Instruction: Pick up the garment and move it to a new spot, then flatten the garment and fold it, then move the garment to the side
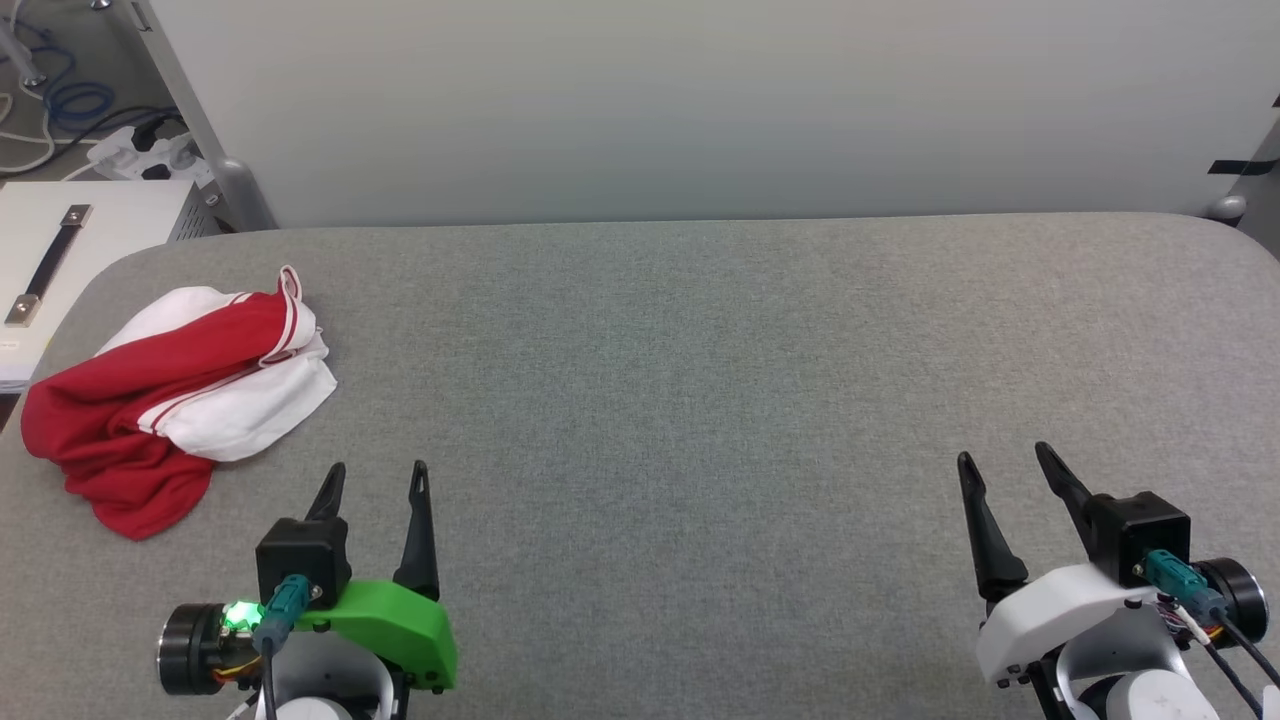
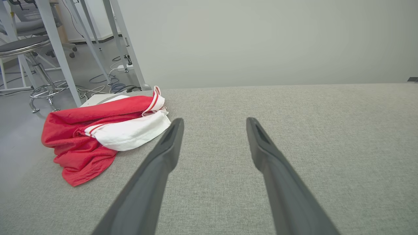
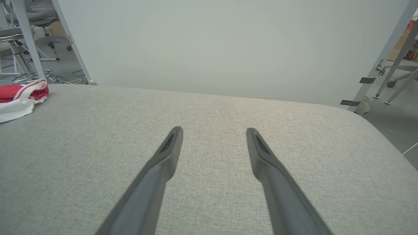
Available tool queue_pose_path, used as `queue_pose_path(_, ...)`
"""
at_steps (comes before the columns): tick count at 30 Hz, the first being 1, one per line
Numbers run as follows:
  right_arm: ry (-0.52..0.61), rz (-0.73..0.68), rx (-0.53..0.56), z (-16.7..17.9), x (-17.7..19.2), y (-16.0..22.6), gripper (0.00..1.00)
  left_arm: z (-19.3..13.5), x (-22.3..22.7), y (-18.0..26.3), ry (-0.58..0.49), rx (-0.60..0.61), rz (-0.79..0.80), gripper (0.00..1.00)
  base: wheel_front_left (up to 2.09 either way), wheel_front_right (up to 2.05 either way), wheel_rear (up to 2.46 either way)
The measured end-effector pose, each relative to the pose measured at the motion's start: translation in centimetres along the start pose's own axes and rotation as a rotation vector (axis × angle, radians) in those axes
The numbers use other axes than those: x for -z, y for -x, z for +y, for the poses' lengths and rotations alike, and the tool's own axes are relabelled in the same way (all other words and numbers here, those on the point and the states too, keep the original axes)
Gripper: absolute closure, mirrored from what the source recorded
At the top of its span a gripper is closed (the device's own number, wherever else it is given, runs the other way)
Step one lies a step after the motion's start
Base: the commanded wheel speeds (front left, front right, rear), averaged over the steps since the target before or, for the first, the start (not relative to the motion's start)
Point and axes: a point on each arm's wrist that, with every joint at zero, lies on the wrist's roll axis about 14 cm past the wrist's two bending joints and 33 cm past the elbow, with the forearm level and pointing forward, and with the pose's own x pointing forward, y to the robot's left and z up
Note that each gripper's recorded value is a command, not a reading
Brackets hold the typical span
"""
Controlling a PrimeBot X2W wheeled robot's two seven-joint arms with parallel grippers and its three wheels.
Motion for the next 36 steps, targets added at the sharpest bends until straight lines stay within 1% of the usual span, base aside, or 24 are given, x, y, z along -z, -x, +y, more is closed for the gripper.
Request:
queue_pose_path(13,-0.017,-0.022,0.002,-0.1,-0.2,0.0,0.00,-0.1,0.0,0.0,0.027,0.004,-0.015,0.00,0.00,0.00,0.00)
queue_pose_path(36,-0.068,-0.112,0.003,-0.1,-2.1,0.0,0.00,-0.7,-1.6,0.0,0.071,0.035,-0.090,0.00,0.00,0.00,0.00)
